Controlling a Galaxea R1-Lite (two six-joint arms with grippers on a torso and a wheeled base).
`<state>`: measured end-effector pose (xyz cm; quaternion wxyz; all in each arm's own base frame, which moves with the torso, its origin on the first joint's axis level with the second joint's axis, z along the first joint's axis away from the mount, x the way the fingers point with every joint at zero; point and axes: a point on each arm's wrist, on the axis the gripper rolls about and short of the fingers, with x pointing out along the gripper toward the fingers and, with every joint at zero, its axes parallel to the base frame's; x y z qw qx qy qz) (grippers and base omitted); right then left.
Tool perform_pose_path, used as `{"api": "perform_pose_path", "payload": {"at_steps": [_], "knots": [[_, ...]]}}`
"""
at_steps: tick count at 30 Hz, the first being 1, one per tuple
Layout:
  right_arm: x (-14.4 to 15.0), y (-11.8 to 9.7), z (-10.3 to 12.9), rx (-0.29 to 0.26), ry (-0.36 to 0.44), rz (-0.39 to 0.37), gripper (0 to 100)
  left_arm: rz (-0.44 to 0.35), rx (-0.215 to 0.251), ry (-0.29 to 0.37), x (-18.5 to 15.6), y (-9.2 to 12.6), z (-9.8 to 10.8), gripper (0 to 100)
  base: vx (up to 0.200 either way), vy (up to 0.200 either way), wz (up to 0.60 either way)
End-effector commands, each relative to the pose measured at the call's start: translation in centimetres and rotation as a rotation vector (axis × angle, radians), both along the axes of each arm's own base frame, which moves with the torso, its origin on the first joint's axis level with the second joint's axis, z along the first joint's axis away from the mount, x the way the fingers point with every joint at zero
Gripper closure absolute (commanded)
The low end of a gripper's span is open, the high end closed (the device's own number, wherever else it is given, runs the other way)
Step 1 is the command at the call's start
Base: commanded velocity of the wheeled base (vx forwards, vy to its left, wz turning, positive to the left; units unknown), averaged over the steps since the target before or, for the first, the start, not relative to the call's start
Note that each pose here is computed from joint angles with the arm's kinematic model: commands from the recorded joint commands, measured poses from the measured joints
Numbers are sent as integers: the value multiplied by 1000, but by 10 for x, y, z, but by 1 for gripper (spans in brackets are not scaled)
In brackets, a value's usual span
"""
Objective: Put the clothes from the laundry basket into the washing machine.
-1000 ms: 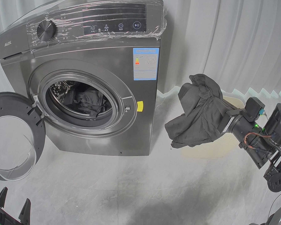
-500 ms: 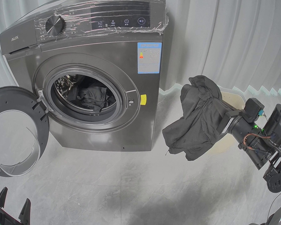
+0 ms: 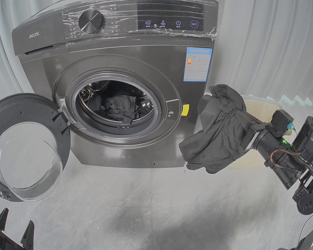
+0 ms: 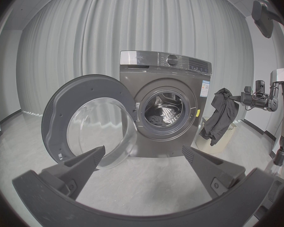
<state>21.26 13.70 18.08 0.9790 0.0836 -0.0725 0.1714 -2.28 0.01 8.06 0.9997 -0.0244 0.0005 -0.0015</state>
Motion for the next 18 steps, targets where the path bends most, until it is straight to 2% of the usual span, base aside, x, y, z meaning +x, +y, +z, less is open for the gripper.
{"api": "perform_pose_path", "payload": {"at_steps": [1, 13, 18], "knots": [[1, 1, -2, -3, 6, 2, 100, 0, 0, 2, 0, 0, -4, 0, 0, 200, 0], [-1, 4, -5, -11, 17, 16, 100, 3, 0, 1, 0, 0, -4, 0, 0, 200, 0], [-6, 9, -6, -13, 19, 45, 100, 3, 10, -2, 0, 0, -4, 0, 0, 0, 0]]}}
